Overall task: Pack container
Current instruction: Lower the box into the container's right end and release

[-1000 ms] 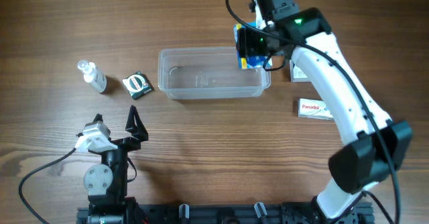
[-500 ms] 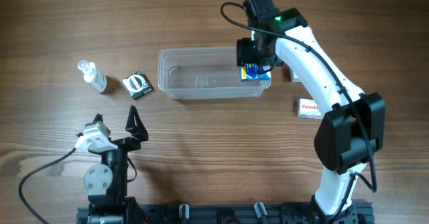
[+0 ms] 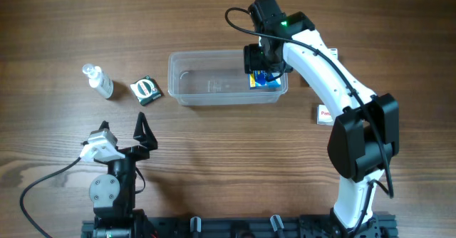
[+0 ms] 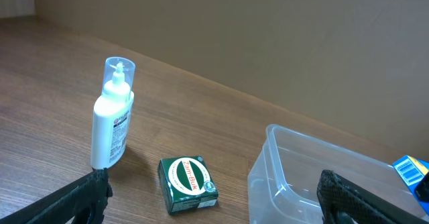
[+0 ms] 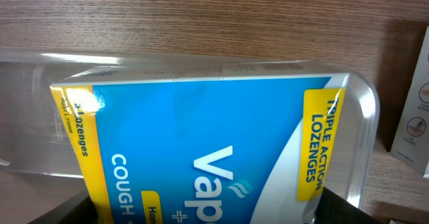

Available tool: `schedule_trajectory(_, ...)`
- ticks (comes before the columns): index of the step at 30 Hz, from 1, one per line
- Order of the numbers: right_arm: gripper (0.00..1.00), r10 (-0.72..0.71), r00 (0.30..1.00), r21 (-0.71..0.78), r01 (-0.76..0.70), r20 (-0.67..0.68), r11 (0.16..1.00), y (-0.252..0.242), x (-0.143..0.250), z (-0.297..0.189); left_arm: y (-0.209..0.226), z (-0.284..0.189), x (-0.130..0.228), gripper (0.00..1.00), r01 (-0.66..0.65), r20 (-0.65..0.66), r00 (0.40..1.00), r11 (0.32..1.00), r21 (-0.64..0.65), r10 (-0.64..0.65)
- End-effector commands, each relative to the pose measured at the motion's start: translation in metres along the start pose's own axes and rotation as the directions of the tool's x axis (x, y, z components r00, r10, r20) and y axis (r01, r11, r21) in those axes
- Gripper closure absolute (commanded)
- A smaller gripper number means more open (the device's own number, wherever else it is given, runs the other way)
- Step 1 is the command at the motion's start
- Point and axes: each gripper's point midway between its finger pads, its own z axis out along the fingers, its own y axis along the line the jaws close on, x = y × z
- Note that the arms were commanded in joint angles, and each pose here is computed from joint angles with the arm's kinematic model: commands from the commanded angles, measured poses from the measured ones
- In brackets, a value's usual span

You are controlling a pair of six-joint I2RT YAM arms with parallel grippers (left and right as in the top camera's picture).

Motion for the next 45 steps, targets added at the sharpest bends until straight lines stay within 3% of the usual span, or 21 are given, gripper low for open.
schedule_trajectory(1,0.38,0.012,1.0,0.022,-0.012,-0.008,1.0,-0.0024,0.0002,0.007,-0.0001,-0.0003,-0.0001,0.0,-0.017,0.004,1.0,1.0,0.0,0.017)
schedule_trajectory(12,0.36,0.011,1.0,0.028,-0.011,-0.014,1.0,-0.0036,0.0017,0.007,-0.0001,-0.0003,-0.0001,0.0,-0.017,0.004,1.0,1.0,0.0,0.017)
schedule_trajectory(45,0.13,-0.017,1.0,0.025,0.017,-0.009,1.0,-0.0031,0.0004,0.007,-0.0001,-0.0003,-0.0001,0.0,-0.017,0.004,1.0,1.0,0.0,0.017)
